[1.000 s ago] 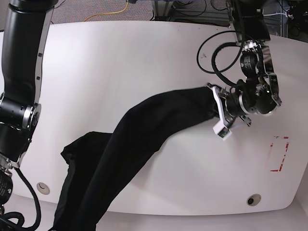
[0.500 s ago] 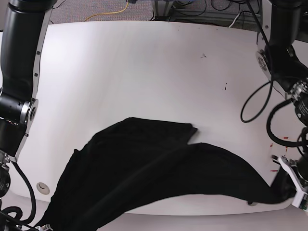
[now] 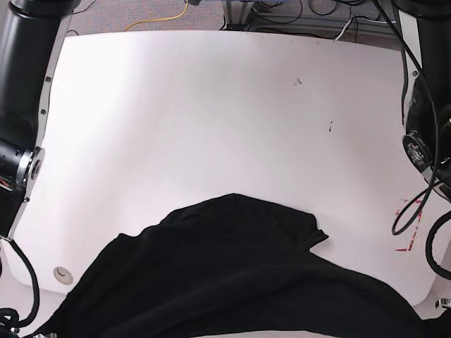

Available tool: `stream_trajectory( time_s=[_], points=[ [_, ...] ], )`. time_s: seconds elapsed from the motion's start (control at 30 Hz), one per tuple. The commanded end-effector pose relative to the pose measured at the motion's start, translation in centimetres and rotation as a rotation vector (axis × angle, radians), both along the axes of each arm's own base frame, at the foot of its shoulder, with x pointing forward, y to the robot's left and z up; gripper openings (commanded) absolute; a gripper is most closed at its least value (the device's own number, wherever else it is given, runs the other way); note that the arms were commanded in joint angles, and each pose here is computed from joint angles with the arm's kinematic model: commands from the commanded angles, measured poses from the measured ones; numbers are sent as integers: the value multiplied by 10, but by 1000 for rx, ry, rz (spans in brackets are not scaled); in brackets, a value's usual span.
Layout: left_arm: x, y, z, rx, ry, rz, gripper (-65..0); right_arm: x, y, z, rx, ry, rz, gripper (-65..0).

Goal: Layout the t-shirt on the table in an organized manner, then fold the t-shirt properly
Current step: 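Lift the shirt with both grippers and pull it toward the robot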

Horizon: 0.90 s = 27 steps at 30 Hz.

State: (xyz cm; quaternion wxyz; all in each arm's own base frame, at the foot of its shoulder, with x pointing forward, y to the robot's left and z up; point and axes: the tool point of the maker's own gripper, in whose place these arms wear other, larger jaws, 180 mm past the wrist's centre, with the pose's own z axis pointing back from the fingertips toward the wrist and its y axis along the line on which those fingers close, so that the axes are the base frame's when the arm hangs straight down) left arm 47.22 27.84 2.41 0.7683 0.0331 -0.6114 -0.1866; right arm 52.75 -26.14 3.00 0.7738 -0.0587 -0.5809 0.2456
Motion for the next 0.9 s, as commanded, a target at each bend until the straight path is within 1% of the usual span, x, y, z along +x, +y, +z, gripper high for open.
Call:
stream_trajectory(
  time_s=[0.0, 0.17, 0.3, 0.47, 0.73, 0.87],
  points=[
    [2, -4, 44, -36, -115, -38, -650, 5, -12, 8, 40, -10, -18, -650],
    [6, -2, 87, -92, -167, -65, -650, 11, -21, -17, 78, 69, -36, -650],
    [17, -2, 70, -130, -104, -80, -650, 14, -21, -29, 79, 108, -39, -650],
    [26, -1, 54, -162, -47, -91, -650, 16, -13, -38, 32, 137, -27, -650],
    [27, 0, 47, -159, -12, -85, -650, 17, -13, -40, 24, 146, -29, -650],
    [25, 1, 45, -150, 3, -79, -650, 15, -15, -43, 2, 156, -32, -650]
  ],
)
